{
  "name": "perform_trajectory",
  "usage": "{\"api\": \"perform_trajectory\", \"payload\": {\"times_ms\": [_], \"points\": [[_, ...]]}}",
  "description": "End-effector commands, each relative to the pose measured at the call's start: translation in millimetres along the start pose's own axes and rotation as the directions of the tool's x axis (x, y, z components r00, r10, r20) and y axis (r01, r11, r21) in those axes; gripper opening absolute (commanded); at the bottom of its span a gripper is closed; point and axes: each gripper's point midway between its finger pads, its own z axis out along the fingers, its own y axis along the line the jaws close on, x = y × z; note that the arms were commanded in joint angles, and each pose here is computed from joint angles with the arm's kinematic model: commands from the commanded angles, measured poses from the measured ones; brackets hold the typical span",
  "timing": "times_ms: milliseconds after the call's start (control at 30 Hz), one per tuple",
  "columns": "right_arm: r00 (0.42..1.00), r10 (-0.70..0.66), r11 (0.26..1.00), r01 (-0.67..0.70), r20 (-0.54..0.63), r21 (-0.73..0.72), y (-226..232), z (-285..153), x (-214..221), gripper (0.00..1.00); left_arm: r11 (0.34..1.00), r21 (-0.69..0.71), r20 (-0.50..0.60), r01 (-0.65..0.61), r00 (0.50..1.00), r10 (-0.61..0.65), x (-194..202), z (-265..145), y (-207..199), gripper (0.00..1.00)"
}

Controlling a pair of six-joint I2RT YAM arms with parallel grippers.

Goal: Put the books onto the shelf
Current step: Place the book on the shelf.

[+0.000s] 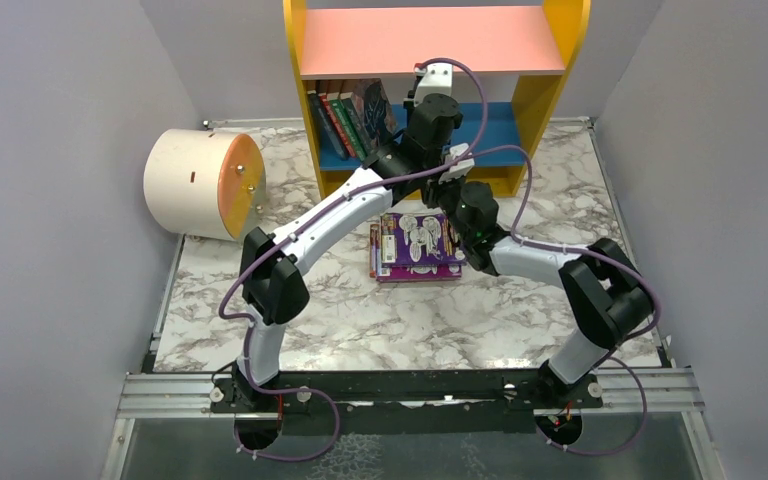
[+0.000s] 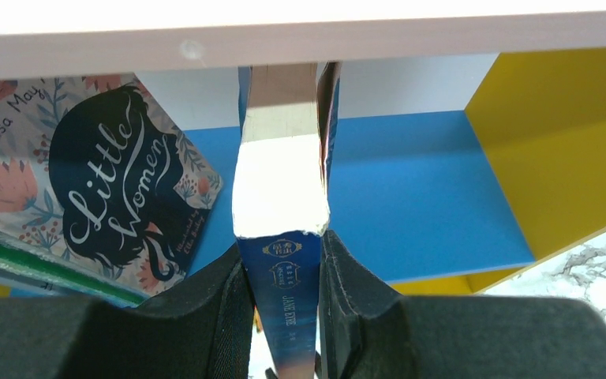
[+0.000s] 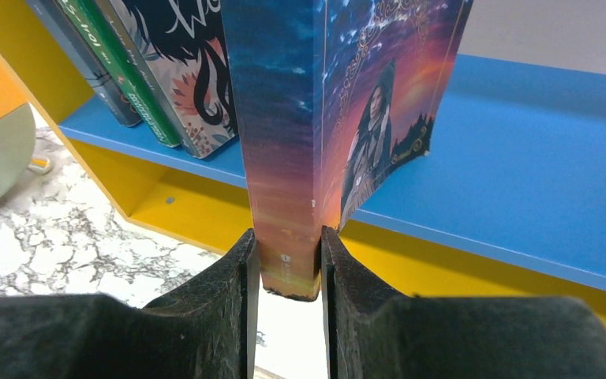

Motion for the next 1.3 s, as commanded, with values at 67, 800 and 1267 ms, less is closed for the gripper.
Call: {"api": "perform_trajectory", "payload": {"times_ms": [67,800,1267], "points": [[0.989,-0.015,0.995,0.000,0.150,0.097,-13.0,22.7,-19.2,0.01,0.991,0.085,0.140,0.108,0.983,-0.119,-62.8,-38.3,-7.6,0.00],[0.970,-0.081,0.987,0.046,0.228,0.154,-13.3,54.8,-28.6,0.01,0.999,0.016,0.158,0.031,0.987,-0.034,-56.4,-17.6,30.7,0.00],[0.961,-0.133,0.958,0.062,0.242,0.281,-30.5,55.5,-33.6,0.01,0.995,0.097,0.155,0.028,0.987,-0.043,-51.2,4.9,29.6,0.00]]}}
